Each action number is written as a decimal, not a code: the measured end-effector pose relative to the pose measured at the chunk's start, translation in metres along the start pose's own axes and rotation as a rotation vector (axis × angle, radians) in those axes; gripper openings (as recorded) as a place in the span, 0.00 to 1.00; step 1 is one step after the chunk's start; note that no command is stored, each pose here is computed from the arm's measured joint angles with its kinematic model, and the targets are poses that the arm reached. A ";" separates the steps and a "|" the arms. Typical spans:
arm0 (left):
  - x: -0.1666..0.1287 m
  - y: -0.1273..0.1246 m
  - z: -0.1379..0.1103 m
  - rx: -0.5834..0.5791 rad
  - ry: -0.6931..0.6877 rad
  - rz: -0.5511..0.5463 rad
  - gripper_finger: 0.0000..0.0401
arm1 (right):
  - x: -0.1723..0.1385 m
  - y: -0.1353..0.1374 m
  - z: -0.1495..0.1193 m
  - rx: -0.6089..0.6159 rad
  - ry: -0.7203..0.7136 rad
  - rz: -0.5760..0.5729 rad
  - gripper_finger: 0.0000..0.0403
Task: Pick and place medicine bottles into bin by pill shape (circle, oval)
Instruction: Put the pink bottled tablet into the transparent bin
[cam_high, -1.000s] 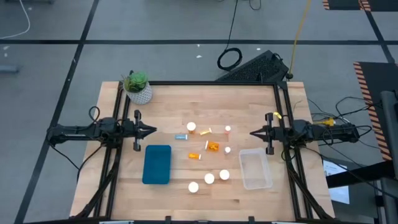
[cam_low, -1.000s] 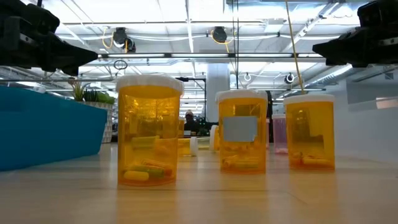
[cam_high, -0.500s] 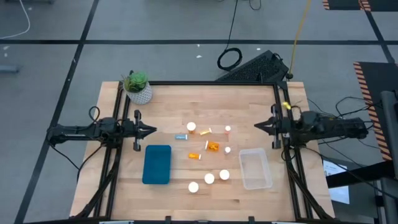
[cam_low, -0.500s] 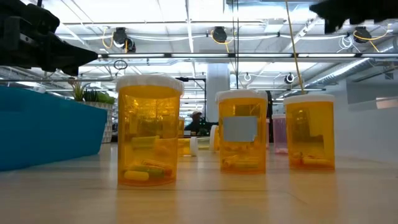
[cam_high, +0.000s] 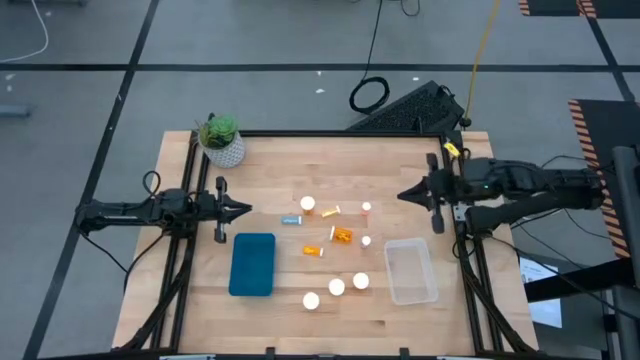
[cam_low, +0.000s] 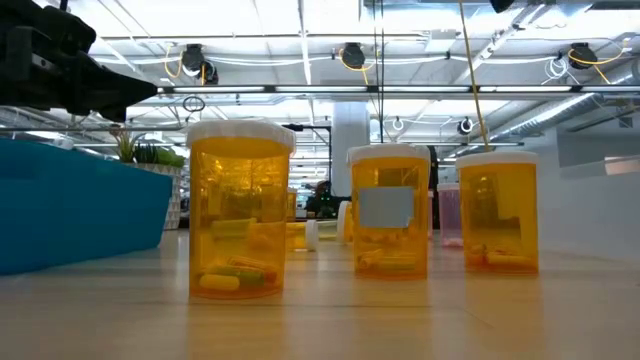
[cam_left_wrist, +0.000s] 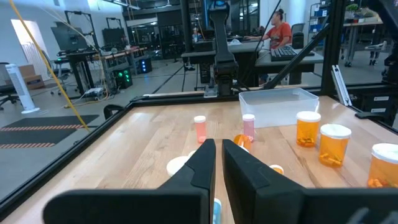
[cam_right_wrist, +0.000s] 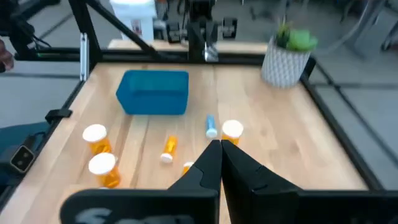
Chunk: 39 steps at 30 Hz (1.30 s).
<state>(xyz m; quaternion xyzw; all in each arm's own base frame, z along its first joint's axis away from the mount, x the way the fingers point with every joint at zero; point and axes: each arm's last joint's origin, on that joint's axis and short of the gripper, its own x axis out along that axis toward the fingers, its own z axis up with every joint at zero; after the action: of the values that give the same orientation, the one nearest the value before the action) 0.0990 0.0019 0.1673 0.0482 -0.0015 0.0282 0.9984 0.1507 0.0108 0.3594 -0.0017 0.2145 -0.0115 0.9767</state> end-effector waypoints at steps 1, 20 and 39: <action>0.000 0.000 0.000 0.000 0.000 0.000 0.08 | 0.002 0.000 0.005 0.011 0.019 0.000 0.00; -0.004 0.000 0.027 -0.242 -0.063 -0.065 0.08 | 0.047 0.005 0.010 0.054 0.169 -0.012 0.00; 0.000 0.010 0.190 -0.192 0.214 -0.119 0.08 | 0.059 0.006 -0.001 0.056 0.147 -0.010 0.00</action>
<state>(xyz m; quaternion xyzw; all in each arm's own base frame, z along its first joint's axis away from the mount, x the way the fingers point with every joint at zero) 0.0986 -0.0066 0.3571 -0.0507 0.1051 -0.0261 0.9928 0.2038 0.0157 0.3333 0.0256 0.2853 -0.0223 0.9578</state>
